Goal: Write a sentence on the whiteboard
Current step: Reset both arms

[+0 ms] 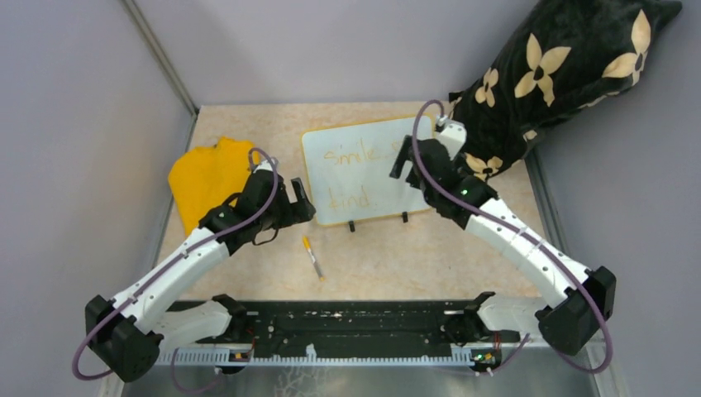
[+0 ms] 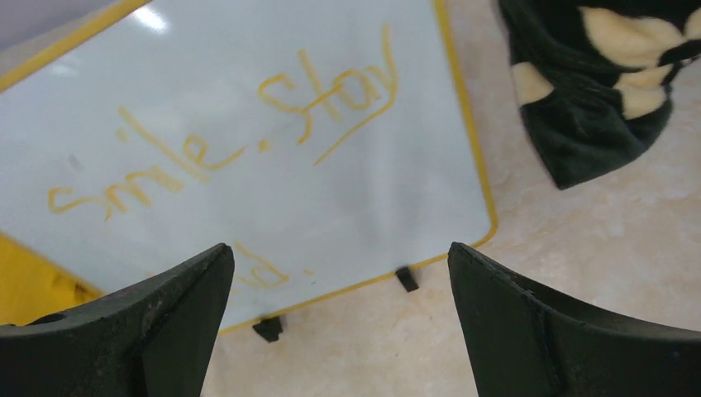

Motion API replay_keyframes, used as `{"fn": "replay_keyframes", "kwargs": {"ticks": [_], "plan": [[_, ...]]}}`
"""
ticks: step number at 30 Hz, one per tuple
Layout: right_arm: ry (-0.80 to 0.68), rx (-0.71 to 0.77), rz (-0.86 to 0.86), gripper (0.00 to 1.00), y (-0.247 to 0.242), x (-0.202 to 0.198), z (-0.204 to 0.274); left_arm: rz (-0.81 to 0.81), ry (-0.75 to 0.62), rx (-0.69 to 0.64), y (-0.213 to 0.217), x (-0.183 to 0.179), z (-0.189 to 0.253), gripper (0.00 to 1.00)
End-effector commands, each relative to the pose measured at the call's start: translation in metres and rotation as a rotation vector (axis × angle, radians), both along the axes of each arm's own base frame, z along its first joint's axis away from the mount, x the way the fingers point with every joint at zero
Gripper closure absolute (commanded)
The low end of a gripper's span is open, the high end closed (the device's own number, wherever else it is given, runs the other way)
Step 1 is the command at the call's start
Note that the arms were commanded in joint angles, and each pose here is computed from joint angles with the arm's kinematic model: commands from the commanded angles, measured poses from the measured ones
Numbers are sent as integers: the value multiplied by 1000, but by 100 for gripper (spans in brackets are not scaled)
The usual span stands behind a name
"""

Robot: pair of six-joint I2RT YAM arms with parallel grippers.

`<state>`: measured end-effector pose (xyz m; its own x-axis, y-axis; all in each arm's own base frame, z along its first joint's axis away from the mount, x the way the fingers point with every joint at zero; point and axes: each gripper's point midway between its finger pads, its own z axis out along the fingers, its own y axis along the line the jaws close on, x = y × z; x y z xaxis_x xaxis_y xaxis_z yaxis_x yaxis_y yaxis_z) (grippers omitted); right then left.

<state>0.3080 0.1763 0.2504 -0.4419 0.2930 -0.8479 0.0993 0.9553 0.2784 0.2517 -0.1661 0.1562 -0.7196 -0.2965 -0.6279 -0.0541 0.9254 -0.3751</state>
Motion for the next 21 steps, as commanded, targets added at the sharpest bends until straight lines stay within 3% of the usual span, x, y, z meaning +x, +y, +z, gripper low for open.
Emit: {"fn": "replay_keyframes", "kwargs": {"ticks": [1,6,12,21], "plan": [[25,78,-11,1,-26,4,25,-138,-168,62,-1,8,50,1],[-189,42,-189,1,-80,-6,86,-162,-371,161,12,25,100,1],[-435,38,-272,1,-126,-33,163,-213,-560,173,8,35,148,1],[-557,-96,-383,1,-161,-51,220,-212,-754,51,-7,40,231,1]]}}
